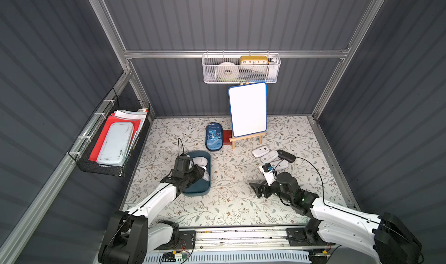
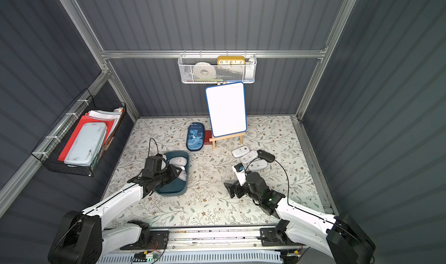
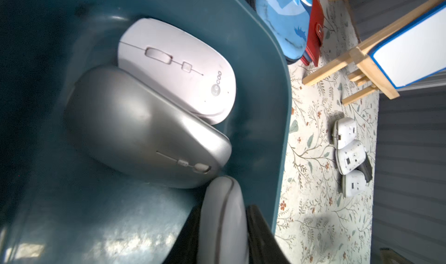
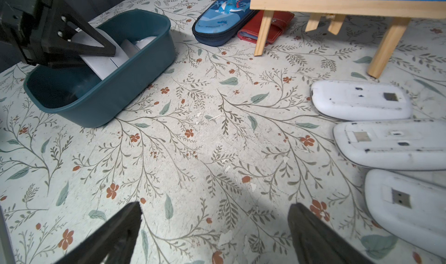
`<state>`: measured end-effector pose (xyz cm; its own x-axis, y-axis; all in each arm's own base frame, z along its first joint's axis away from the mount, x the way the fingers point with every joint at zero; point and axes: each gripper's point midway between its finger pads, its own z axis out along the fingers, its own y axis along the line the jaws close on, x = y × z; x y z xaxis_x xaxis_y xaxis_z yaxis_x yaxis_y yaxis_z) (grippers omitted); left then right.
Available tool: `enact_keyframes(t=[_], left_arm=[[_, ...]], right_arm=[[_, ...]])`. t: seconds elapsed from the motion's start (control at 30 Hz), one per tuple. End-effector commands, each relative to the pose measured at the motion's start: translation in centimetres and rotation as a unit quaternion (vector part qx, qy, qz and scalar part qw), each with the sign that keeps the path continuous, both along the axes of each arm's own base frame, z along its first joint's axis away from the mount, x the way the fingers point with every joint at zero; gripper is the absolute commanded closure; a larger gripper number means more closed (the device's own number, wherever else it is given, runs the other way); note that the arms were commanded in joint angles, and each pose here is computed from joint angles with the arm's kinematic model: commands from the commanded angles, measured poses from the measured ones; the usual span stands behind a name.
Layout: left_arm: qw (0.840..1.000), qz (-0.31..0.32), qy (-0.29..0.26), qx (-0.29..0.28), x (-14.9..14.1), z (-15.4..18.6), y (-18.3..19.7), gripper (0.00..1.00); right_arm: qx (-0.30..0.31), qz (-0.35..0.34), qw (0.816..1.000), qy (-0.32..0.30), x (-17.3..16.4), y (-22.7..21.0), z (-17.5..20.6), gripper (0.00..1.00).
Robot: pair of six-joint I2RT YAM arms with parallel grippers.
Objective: Put the mouse in the storage box
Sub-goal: Place the mouse in the storage box.
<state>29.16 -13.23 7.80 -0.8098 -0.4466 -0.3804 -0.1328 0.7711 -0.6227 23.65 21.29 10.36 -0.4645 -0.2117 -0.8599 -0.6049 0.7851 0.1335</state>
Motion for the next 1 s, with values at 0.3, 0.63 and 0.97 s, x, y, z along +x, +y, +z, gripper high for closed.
enact_keyframes(t=[0.3,0.63,0.97], left_arm=[[0.995,-0.028,0.0,-0.091,-0.5,0.3,-2.5,0.59],[0.996,0.014,0.044,-0.072,-2.8,-0.1,-0.8,0.14],[0.996,0.031,0.059,-0.054,-4.7,1.7,0.4,0.0]], right_arm=[[0.009,-0.006,1.0,0.009,0.8,0.2,0.3,0.01],[0.011,-0.013,1.0,0.013,1.1,0.0,0.2,0.01],[0.007,-0.048,0.999,0.011,1.7,-1.0,0.2,0.01]])
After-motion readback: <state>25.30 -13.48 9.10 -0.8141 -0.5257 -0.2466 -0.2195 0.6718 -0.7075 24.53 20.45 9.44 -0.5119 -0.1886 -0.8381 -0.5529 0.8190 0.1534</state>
